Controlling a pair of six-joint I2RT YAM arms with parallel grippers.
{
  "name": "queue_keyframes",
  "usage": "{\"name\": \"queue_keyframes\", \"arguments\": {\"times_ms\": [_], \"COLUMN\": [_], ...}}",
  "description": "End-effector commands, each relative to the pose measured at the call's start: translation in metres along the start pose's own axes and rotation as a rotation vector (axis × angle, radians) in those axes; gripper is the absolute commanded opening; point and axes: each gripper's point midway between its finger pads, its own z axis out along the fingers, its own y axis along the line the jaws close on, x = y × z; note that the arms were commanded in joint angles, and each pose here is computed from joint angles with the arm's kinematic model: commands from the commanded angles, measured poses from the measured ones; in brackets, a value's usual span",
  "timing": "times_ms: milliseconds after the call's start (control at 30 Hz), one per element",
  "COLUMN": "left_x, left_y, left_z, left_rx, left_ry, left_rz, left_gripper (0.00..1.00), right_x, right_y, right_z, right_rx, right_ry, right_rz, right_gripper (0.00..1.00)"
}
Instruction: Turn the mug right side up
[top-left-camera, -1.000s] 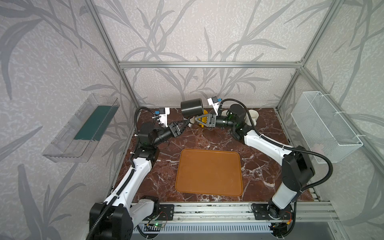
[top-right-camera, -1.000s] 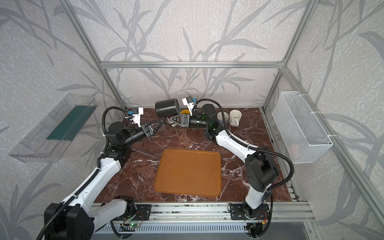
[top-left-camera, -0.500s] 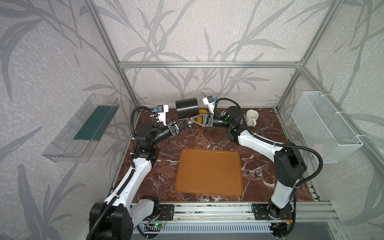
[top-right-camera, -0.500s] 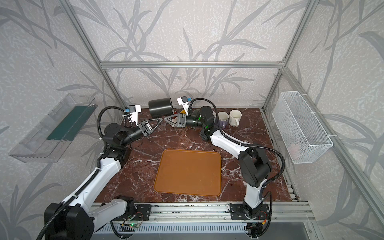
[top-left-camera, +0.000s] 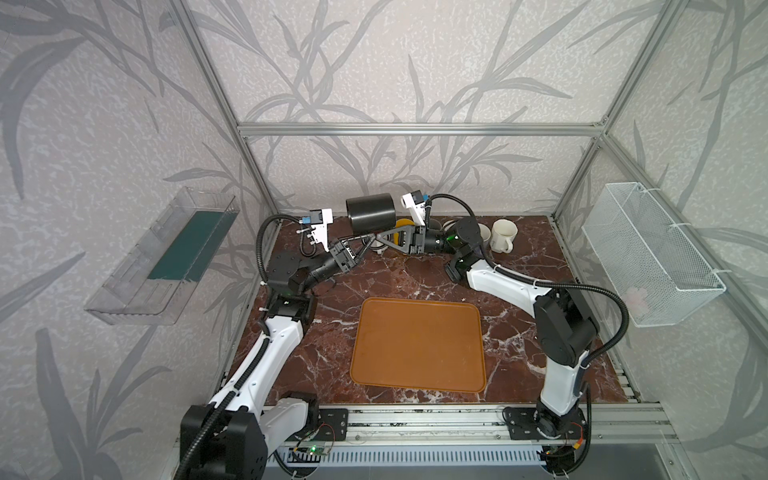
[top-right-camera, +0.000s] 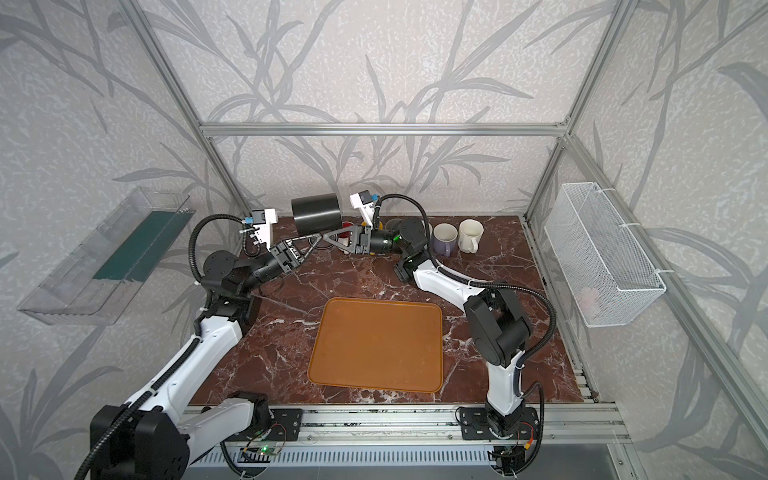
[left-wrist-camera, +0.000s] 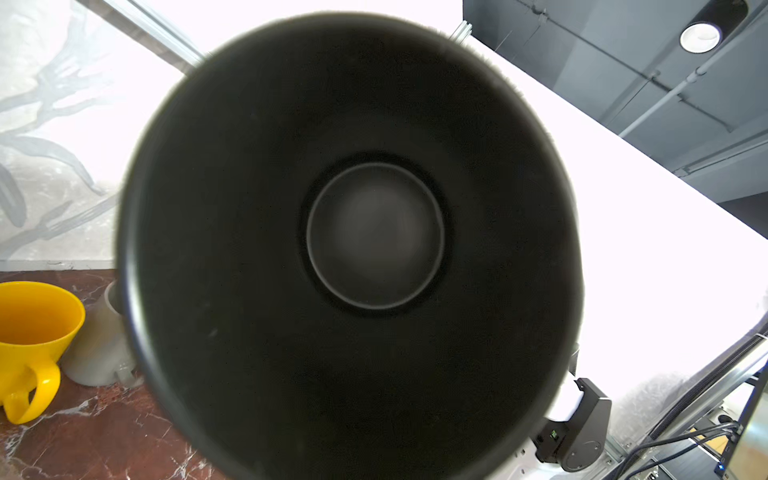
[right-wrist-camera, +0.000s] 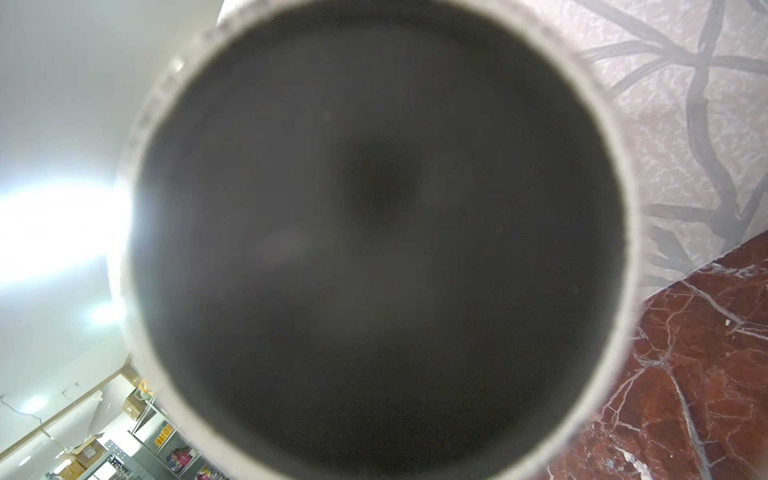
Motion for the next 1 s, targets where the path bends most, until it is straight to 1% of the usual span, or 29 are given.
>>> {"name": "queue_keyframes", "arguments": {"times_ms": [0,133,233,400,600,700,767,800,967], "left_x": [-0.005,-0.006,-0.005,-0.002,0.000,0.003,0.004,0.004,0.000], "left_y": [-0.020,-0.016,-0.009,-0.004,0.006,0.014,0.015,0.016,0.009], "left_z": [-0.004,-0.006,-0.009,-0.010,-0.011,-0.012,-0.012,-0.012,-0.012], "left_rx": [0.057,0.017,-0.039,-0.062,-0.111,-0.151,-0.162,-0.163,-0.152], "left_ry": [-0.019,-0.037,-0.041,-0.036,-0.030,-0.016,-0.013,-0.011,-0.020], "left_rz": [0.056,0.062,0.062,0.052,0.019,-0.008,-0.011,-0.015,-0.001], "left_gripper": [0.23,0.17,0.00,0.00,0.00,0.00,0.00,0.00,0.00], "right_x": [-0.002,0.003,0.005,0.006,0.009,0.012,0.015,0.016,0.020], "right_y": [0.039,0.037,0.035,0.031,0.014,0.005,0.001,-0.001,-0.009], "right_z": [0.009,0.008,0.008,0.009,0.008,0.007,0.006,0.006,0.004], "right_rx": [-0.117,-0.118,-0.116,-0.110,-0.056,-0.026,-0.011,-0.003,0.043], "right_ry": [0.003,0.007,0.011,0.018,0.034,0.047,0.055,0.057,0.071], "right_rz": [-0.125,-0.122,-0.116,-0.110,-0.095,-0.086,-0.083,-0.082,-0.082], "right_gripper": [0.00,0.00,0.00,0.00,0.00,0.17,0.30,0.33,0.43]}}
